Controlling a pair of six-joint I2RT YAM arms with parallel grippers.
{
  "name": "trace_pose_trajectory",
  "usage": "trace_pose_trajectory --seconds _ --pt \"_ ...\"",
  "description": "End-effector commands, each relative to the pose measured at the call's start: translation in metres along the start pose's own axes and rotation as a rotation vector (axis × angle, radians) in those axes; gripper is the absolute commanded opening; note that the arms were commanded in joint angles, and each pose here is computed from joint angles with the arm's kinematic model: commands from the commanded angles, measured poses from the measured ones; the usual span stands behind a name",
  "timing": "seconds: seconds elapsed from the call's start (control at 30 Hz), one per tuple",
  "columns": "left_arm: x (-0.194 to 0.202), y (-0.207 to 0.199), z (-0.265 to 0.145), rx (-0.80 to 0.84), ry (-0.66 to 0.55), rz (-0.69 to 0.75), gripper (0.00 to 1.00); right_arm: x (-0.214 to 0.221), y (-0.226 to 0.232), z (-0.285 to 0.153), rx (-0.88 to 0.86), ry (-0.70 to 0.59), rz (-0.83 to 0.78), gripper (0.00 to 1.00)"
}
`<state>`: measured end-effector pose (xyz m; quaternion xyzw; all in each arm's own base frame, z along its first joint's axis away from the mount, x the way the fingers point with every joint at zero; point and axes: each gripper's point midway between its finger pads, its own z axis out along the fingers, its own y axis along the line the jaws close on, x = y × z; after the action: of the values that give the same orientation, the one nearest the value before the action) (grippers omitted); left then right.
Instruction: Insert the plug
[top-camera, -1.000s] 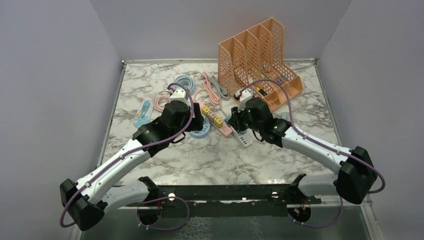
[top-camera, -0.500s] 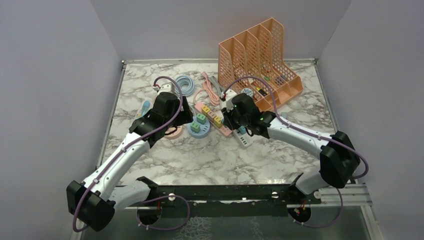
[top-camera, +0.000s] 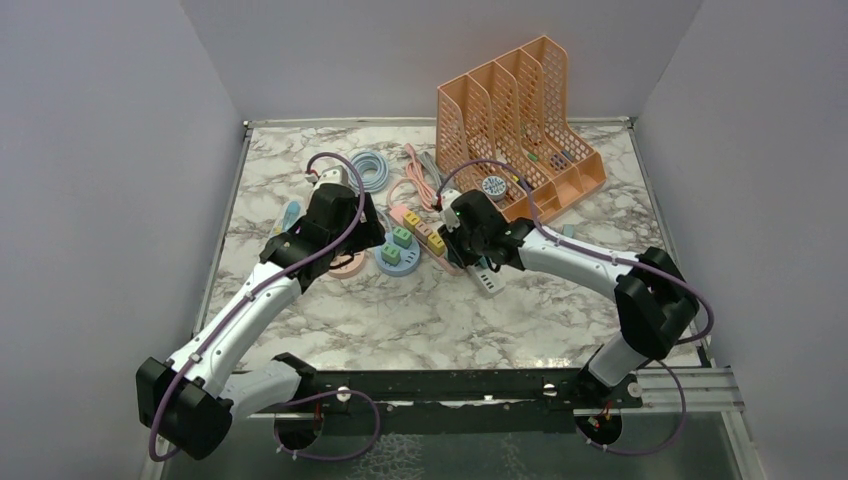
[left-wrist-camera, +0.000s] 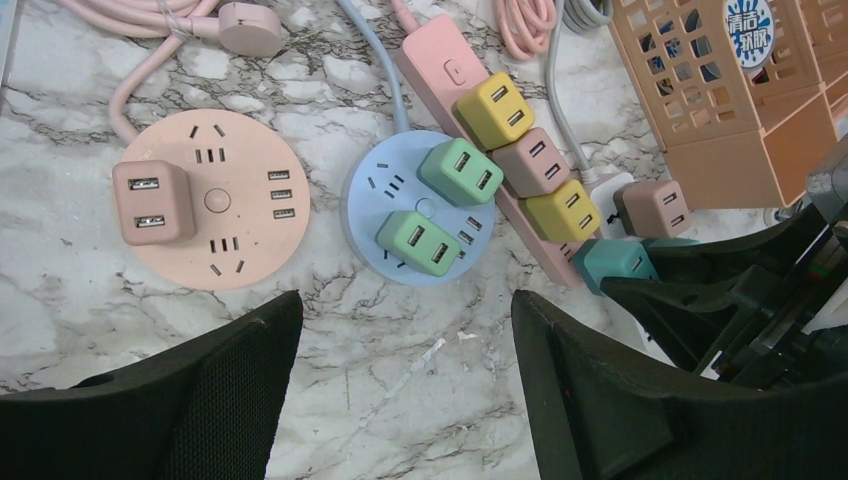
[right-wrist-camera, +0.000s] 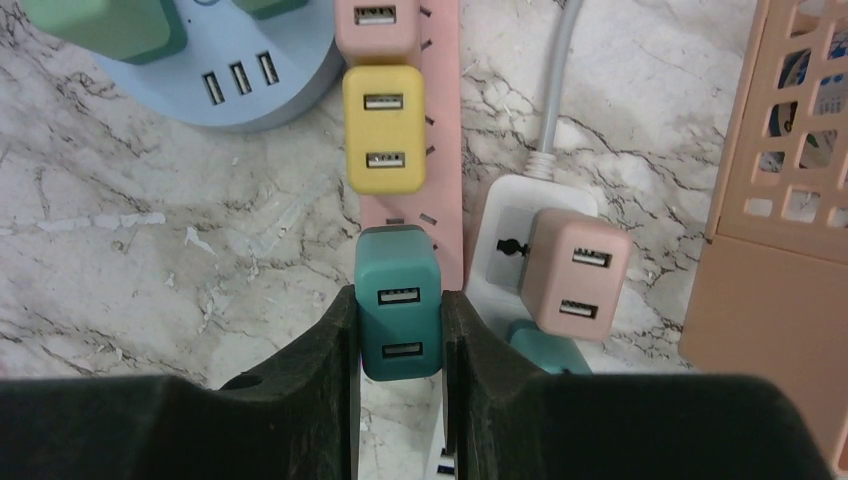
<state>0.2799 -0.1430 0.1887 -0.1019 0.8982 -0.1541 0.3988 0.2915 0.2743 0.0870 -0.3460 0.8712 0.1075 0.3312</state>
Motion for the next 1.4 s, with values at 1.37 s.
trace_pose_trajectory --seconds 1.37 --pt "-0.014 -0.001 -0.010 0.016 -0.016 0.093 0.85 0.106 0.035 0.085 0.010 0.326 0.053 0.01"
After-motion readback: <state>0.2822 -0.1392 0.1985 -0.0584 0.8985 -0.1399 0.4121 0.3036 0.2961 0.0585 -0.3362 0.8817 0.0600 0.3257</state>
